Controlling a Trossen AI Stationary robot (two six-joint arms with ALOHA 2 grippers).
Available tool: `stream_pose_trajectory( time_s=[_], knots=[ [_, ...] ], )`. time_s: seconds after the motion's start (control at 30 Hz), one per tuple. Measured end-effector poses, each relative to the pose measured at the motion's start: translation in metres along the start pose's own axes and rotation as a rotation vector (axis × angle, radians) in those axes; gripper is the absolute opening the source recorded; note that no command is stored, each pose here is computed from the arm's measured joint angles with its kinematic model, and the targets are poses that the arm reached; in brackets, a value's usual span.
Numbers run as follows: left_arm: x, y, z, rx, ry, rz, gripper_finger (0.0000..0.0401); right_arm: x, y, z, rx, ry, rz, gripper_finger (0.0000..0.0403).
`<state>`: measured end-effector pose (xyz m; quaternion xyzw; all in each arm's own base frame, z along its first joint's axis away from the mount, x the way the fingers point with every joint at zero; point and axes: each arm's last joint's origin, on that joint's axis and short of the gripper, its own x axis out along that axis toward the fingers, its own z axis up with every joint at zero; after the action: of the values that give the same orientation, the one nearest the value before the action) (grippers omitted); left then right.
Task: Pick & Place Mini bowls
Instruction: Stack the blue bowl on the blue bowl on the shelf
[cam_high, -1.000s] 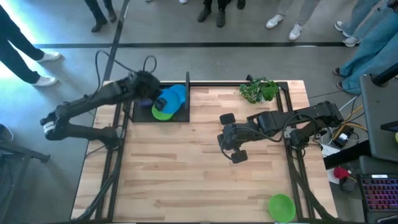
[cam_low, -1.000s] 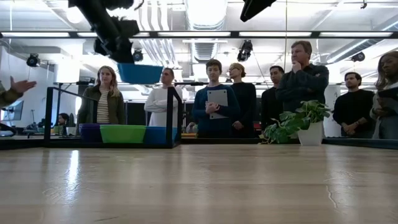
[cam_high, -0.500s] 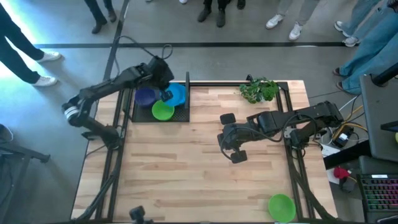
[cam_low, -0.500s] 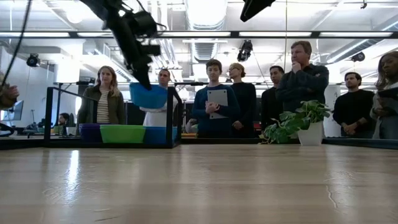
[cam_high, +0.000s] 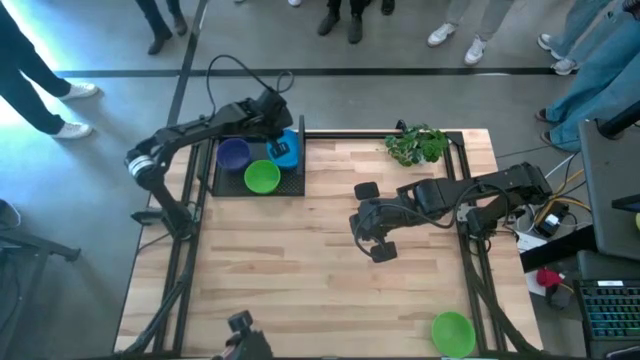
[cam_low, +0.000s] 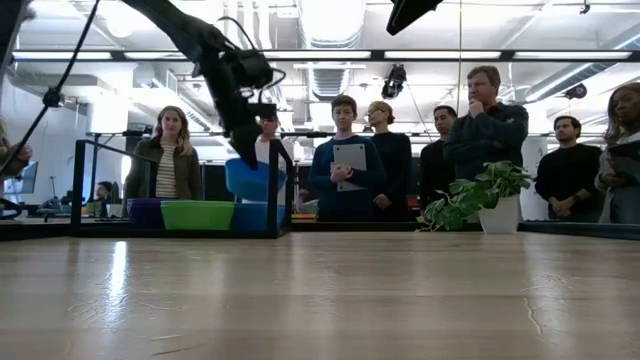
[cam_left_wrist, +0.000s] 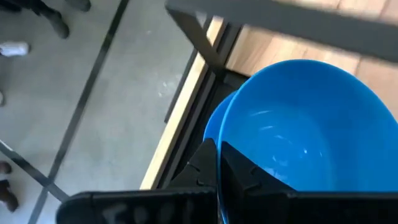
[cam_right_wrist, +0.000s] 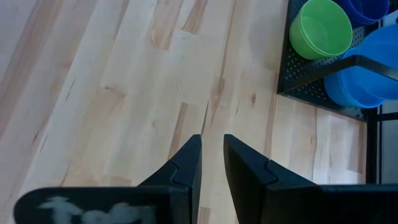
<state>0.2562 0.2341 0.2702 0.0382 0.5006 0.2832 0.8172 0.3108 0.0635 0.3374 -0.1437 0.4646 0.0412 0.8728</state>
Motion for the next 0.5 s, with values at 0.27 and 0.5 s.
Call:
stream_pose_trajectory(
  time_s=[0.27,0.5],
  knots=[
    [0.02,0.001,-0.001,-0.028,0.01,-0.026,0.0,0.0,0.0,0.0,0.0,0.0,0.0,0.0063],
    [0.029,0.001,-0.002,-0.034,0.019,-0.028,0.0,0.0,0.0,0.0,0.003,0.001,0.0,0.0063]
  ],
)
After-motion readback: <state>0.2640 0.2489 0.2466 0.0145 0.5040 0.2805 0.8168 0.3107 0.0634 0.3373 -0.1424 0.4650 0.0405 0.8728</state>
